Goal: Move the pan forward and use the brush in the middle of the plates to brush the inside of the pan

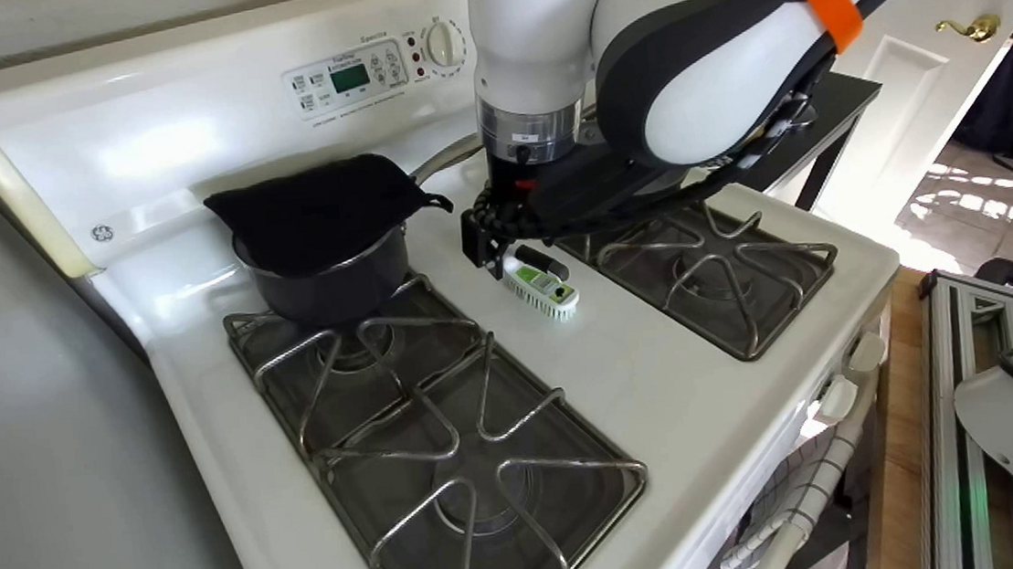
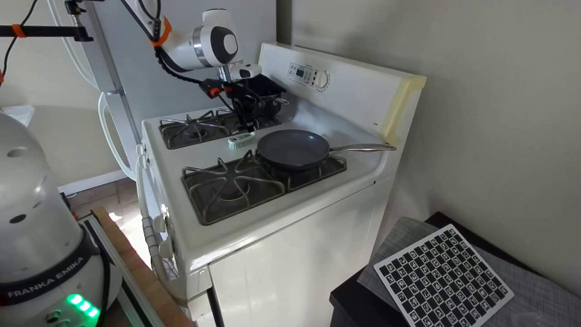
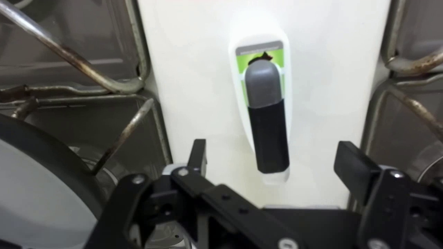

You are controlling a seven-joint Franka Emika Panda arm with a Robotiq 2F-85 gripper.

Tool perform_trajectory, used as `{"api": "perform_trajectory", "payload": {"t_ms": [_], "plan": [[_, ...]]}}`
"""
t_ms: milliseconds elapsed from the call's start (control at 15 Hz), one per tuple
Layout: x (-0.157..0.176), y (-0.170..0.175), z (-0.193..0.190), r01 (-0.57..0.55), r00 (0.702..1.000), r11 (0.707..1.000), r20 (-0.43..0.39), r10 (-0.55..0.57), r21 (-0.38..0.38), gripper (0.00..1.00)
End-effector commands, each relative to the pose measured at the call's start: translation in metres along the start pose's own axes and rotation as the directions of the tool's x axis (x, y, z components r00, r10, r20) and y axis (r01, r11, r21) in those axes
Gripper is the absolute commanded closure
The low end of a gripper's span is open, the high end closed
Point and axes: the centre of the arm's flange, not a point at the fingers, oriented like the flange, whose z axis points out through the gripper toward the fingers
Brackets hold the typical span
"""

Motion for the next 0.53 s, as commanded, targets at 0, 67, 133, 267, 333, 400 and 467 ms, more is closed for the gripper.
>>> {"api": "perform_trajectory", "payload": {"t_ms": [0,67,133,267,333,400,467], "plan": [[0.0033,-0.0082,0.0064,0.013,1.000,1.000,0.022,-0.013,0.007,0.40],[0.0037,-0.0088,0.0068,0.016,1.000,1.000,0.024,-0.016,0.006,0.48],[0.0037,-0.0091,0.0070,0.018,1.000,1.000,0.023,-0.018,0.002,0.57],[0.0035,-0.0099,0.0063,0.019,1.000,1.000,0.020,-0.019,-0.003,0.74],[0.0032,-0.0103,0.0050,0.018,1.000,1.000,0.019,-0.018,-0.006,0.83],[0.0020,-0.0105,0.0017,0.012,1.000,1.000,0.020,-0.012,-0.009,0.91],[0.0010,-0.0111,-0.0013,0.009,1.000,1.000,0.024,-0.009,-0.009,1.00]]}}
